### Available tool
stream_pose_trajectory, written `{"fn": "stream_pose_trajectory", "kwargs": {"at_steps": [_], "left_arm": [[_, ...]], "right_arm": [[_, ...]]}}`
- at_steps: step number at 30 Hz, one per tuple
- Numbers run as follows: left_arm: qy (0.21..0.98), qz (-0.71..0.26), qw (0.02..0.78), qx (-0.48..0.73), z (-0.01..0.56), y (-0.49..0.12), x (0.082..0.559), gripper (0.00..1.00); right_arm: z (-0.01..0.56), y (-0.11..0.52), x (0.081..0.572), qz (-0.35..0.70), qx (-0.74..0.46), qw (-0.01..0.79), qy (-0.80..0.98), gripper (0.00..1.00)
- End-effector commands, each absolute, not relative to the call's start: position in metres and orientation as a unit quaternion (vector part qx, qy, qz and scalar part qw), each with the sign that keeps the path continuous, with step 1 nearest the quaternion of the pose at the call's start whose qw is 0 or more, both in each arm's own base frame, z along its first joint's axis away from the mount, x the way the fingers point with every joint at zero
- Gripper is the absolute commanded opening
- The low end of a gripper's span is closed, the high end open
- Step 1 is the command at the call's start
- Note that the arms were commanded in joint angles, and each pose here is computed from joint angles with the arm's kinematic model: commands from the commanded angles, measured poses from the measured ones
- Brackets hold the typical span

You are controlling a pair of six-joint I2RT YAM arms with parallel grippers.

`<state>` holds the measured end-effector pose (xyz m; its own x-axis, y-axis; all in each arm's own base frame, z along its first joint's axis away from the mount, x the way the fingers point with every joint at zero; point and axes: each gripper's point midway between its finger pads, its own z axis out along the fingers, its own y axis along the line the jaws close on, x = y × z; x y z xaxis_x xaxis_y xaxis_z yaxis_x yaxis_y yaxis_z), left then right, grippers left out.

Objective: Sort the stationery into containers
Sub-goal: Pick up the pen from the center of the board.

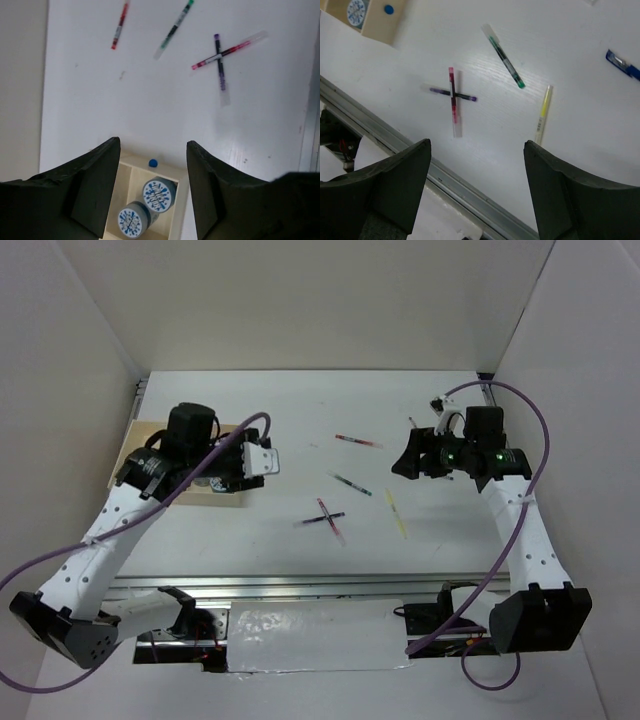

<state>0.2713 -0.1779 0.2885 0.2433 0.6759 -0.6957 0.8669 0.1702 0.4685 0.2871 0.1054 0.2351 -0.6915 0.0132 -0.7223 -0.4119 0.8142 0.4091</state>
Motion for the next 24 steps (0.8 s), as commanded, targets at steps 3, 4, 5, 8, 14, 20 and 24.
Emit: {"fn": "stream_pose_trajectory", "kwargs": {"at_steps": [3, 4, 5, 8, 14, 20, 24], "left_arm": [[0.560, -0.110, 0.421, 0.705, 0.252, -0.218, 0.260, 0.66], [0.551, -0.108, 0.412, 0.718, 0.246, -0.224, 0.259, 0.64], [0.546, -0.106, 0.396, 0.731, 0.234, -0.232, 0.260, 0.62], [0.499, -0.090, 0.348, 0.789, 0.207, -0.264, 0.248, 0.55], [0.426, -0.084, 0.277, 0.857, 0.161, -0.295, 0.239, 0.54], [0.368, -0.078, 0.258, 0.890, 0.138, -0.308, 0.246, 0.53], [0.356, -0.085, 0.241, 0.899, 0.121, -0.312, 0.244, 0.51]], "right_arm": [[0.218, 0.079, 0.271, 0.240, -0.096, 0.355, 0.898, 0.81], [0.218, 0.077, 0.271, 0.238, -0.093, 0.354, 0.900, 0.81], [0.216, 0.075, 0.270, 0.236, -0.089, 0.351, 0.902, 0.81], [0.211, 0.068, 0.269, 0.227, -0.079, 0.348, 0.906, 0.82], [0.187, 0.049, 0.260, 0.212, -0.050, 0.309, 0.926, 0.82], [0.189, 0.043, 0.262, 0.221, -0.033, 0.308, 0.925, 0.82], [0.187, 0.046, 0.265, 0.233, -0.029, 0.301, 0.924, 0.81]]}}
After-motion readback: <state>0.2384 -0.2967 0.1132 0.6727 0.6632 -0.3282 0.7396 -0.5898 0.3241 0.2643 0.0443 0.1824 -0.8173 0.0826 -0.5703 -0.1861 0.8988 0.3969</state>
